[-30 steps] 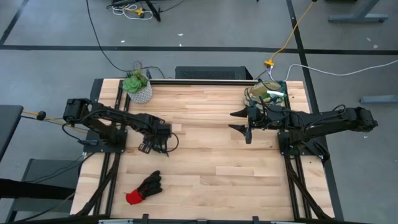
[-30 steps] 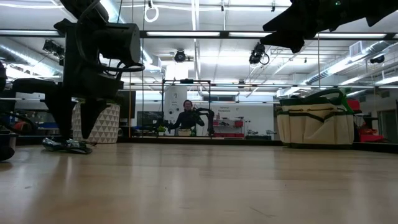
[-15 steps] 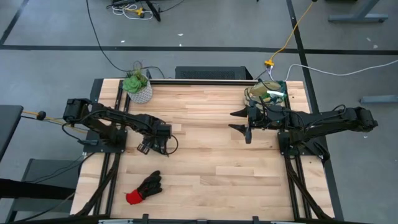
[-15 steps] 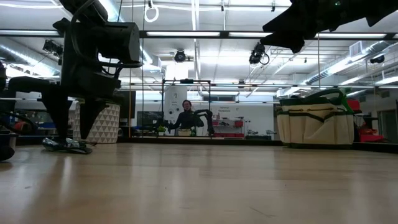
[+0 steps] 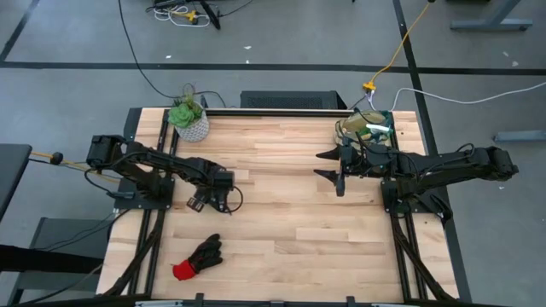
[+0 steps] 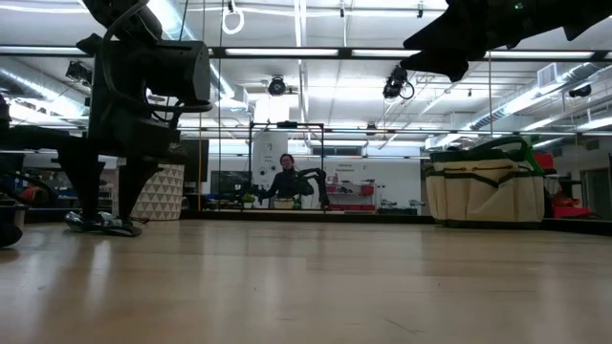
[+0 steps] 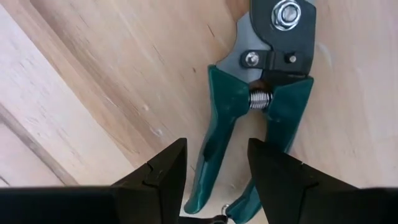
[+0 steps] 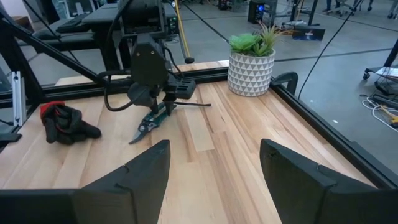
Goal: Pick & Place Garden tools in Gardening bag
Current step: Put the green shear scissors into the brown gardening bag
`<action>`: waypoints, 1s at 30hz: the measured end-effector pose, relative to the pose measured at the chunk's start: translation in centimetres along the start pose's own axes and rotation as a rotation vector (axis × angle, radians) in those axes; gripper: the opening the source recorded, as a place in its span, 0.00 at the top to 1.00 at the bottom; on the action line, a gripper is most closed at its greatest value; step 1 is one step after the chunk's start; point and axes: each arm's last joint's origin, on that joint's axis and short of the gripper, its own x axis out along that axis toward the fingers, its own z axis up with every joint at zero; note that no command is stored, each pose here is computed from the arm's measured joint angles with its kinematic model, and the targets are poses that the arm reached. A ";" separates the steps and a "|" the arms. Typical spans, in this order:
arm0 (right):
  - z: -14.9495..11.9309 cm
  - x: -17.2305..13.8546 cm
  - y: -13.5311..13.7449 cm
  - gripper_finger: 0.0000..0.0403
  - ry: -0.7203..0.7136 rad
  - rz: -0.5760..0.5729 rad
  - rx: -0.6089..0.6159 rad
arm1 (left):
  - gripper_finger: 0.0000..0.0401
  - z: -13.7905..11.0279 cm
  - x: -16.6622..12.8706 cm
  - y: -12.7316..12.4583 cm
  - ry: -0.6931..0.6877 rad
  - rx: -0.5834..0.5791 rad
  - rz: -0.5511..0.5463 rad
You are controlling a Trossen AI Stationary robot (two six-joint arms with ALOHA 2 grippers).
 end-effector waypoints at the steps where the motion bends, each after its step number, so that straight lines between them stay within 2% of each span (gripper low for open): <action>1: 0.0 0.0 0.0 0.38 0.000 0.000 0.000 | 0.56 0.0 0.1 0.0 -0.006 0.007 0.003; 13: 0.0 0.0 0.0 0.38 0.001 -0.012 0.000 | 0.57 -0.6 1.0 -0.4 0.016 0.016 0.001; 24: 0.0 0.0 -0.1 0.38 0.000 -0.026 0.000 | 0.82 -0.6 1.0 -0.4 0.015 0.016 -0.001; 30: 0.0 0.0 -0.1 0.38 0.000 -0.026 0.000 | 0.85 -0.6 0.9 -0.4 0.010 0.015 -0.009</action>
